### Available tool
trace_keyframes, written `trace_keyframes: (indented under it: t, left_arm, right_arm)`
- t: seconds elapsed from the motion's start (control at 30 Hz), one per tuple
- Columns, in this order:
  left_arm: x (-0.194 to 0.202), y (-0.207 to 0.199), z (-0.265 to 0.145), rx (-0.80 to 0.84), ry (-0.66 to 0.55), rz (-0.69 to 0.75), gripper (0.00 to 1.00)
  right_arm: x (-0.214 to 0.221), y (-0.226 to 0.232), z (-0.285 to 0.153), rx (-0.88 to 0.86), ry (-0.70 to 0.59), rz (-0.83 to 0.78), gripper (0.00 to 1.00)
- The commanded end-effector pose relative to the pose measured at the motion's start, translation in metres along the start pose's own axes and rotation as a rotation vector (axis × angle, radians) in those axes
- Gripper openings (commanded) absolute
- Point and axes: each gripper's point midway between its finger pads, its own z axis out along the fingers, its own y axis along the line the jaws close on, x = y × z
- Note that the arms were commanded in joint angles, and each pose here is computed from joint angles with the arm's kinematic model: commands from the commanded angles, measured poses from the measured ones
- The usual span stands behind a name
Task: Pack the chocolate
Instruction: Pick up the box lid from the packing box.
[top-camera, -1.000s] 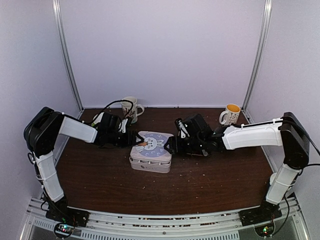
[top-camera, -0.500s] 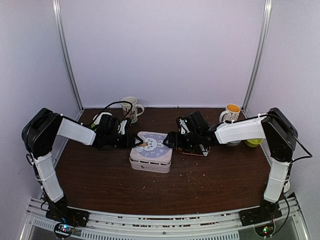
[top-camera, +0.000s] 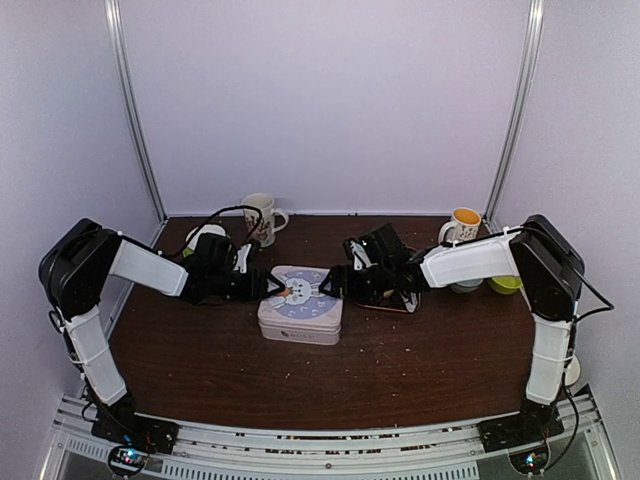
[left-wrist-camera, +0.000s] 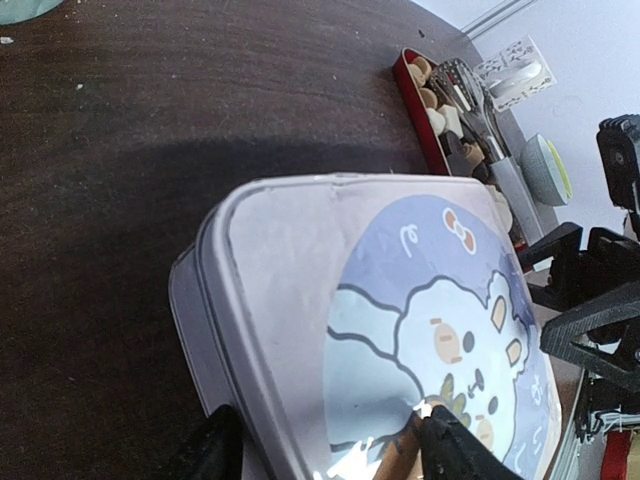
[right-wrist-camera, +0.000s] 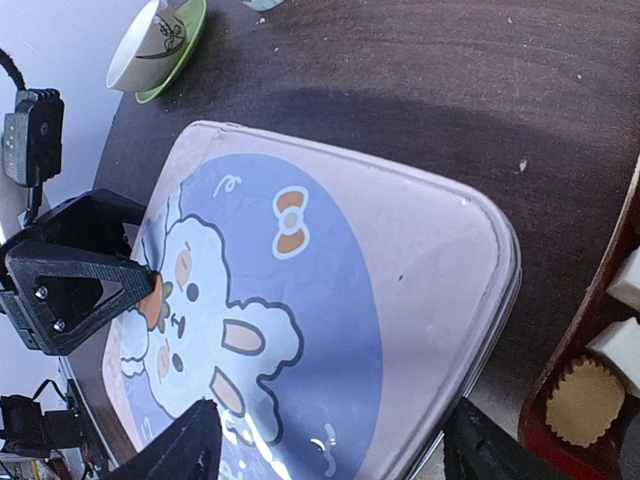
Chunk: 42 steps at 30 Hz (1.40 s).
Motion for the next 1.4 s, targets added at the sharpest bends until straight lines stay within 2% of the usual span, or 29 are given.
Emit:
trace_keyframes:
  t: [0.0,0.63,0.87,1.1,1.37]
  left_arm:
    - [-0.003,-0.016,-0.004,0.048,-0.011,0.017,0.64]
    - [-0.012,-0.028,-0.017,0.058,-0.034,0.034,0.64]
    - [-0.012,-0.036,-0.020,0.099,-0.041,0.021,0.64]
    - [-0.011,-0.040,-0.022,0.130,-0.051,-0.003,0.64]
    - [-0.008,-0.040,-0.025,0.128,-0.051,-0.009,0.64]
  right_arm:
    - [-0.012,0.031,-0.010,-0.083,-0.039,-0.040,0.76]
    - [-0.013,0.042,-0.023,-0.095,-0.054,-0.087,0.69]
    - [-0.010,0.053,-0.027,-0.149,-0.050,-0.093,0.58]
    - [-0.007,0.056,-0.033,-0.162,-0.051,-0.097,0.58]
    - [0.002,0.041,-0.030,-0.100,-0.028,-0.095,0.61]
